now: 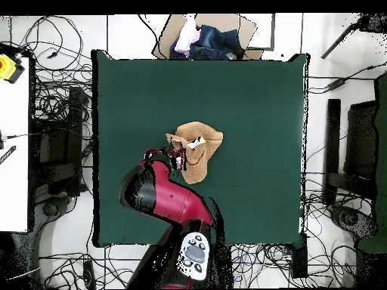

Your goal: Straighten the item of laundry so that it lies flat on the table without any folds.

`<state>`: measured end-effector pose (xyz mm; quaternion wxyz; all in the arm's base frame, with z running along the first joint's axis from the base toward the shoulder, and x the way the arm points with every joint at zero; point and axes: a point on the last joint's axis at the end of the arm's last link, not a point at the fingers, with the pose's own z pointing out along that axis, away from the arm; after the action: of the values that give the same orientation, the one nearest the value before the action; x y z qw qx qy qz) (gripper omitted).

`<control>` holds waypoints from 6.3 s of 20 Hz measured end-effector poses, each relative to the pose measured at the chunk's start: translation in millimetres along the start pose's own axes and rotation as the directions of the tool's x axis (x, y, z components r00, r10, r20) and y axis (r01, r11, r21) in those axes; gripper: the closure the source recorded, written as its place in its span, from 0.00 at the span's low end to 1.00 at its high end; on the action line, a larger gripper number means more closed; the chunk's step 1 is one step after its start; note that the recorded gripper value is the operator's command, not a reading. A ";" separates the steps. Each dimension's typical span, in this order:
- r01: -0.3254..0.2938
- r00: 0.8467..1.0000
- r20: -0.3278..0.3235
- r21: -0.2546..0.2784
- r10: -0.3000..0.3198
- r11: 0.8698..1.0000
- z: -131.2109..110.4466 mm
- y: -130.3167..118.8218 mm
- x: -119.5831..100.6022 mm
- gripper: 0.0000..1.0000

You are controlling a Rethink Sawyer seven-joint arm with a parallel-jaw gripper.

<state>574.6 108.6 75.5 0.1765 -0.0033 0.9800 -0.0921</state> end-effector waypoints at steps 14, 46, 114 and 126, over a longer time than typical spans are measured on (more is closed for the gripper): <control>-0.022 0.999 -0.046 0.000 0.022 1.000 10.9 -13.1 6.4 0.00; -0.048 0.998 -0.033 0.062 0.050 0.997 75.2 -44.0 14.1 0.00; 0.002 0.999 0.035 0.082 -0.005 0.997 108.4 -30.7 -61.6 0.00; 0.001 1.000 0.015 0.077 -0.002 0.997 115.6 -29.9 -51.6 0.00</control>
<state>662.4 60.5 -7.7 0.1837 0.0023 0.9744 -0.1299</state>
